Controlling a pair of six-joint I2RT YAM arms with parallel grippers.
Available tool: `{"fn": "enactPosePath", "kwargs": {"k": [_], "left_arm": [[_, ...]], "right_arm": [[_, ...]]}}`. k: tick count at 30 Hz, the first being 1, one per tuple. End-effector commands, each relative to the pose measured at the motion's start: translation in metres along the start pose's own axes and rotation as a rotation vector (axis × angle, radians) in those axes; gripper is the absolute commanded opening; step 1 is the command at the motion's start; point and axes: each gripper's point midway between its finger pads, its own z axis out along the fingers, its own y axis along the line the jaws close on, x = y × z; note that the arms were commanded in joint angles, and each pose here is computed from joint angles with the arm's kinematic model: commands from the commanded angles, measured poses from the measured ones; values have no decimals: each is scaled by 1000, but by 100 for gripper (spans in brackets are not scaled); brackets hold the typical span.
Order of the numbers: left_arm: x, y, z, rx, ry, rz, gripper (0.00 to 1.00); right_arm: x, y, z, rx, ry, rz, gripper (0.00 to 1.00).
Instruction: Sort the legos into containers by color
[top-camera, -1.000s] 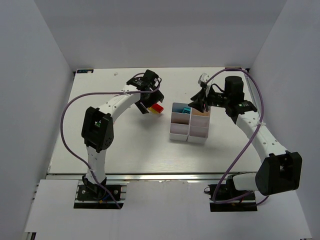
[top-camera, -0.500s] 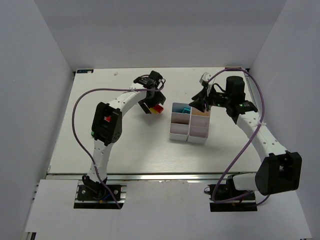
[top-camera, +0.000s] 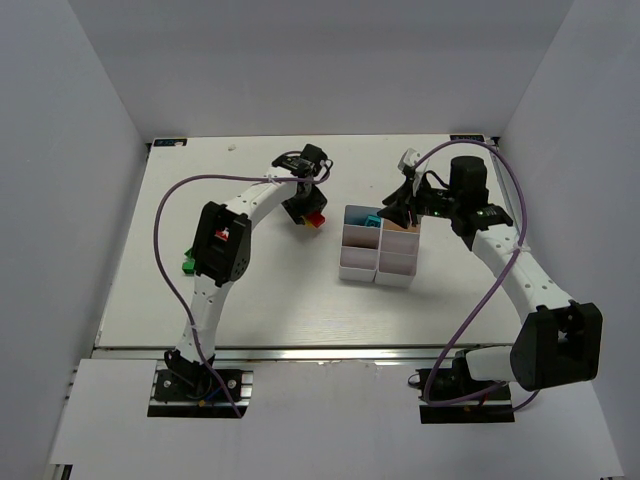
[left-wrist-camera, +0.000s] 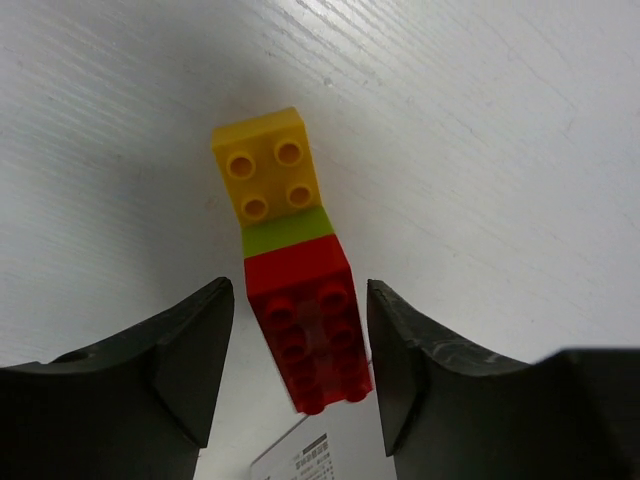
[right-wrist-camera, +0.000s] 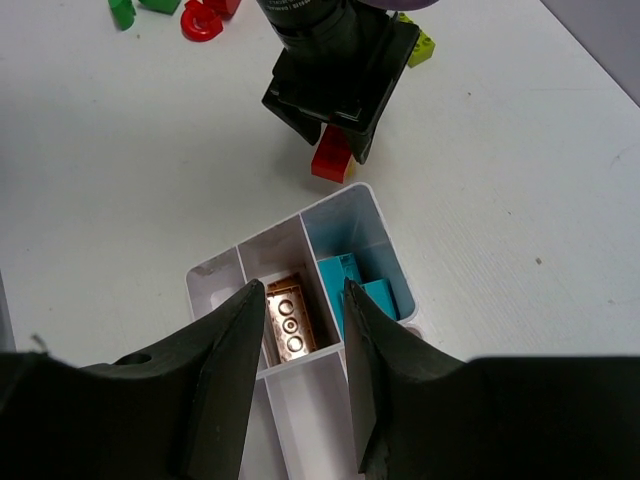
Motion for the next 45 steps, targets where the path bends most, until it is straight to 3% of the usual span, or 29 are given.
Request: {"fn": "enactPosePath", "kwargs": {"k": [1, 6, 12, 16, 17, 18, 26, 30, 34, 36, 37, 39, 41, 45], "left_arm": [[-20, -10, -13, 29, -57, -13, 63], [-18, -8, -11, 23, -56, -5, 57], [-18, -8, -12, 35, -55, 1, 42], [-24, -16, -29, 85, -59, 10, 19], [-28, -17, -37, 101, -65, 21, 6], [-32, -20, -45, 123, -75, 23, 0], [-59, -15, -159, 459, -189, 120, 0], [-48, 8, -226, 829, -275, 133, 0], [-18, 20, -273, 1147, -269, 180, 0], [3, 25, -290, 1279, -243, 219, 0], [12, 27, -299, 1338, -215, 236, 0], [17, 28, -321, 1460, -224, 228, 0], [28, 35, -334, 1559, -211, 231, 0], [36, 43, -344, 1642, -210, 222, 0]], "right_arm": [[-14, 1, -5, 3, -41, -31, 43], [-13, 1, -5, 3, -39, -30, 43], [-14, 1, -6, 4, -40, -28, 43], [-15, 2, -6, 4, -42, -18, 43], [-17, 2, -7, 6, -45, -15, 43], [-18, 3, -6, 2, -48, -9, 43], [-38, 13, -2, -40, -110, 221, 39], [-59, 20, 7, -80, -123, 382, 38], [-81, 31, 22, -202, -132, 616, 38], [-88, 35, 31, -266, -117, 782, 41], [-104, 35, 31, -297, -147, 779, 44], [-115, 41, 36, -380, -133, 906, 63], [-134, 50, 38, -466, -174, 866, 79], [-145, 59, 49, -526, -161, 899, 81]]}}
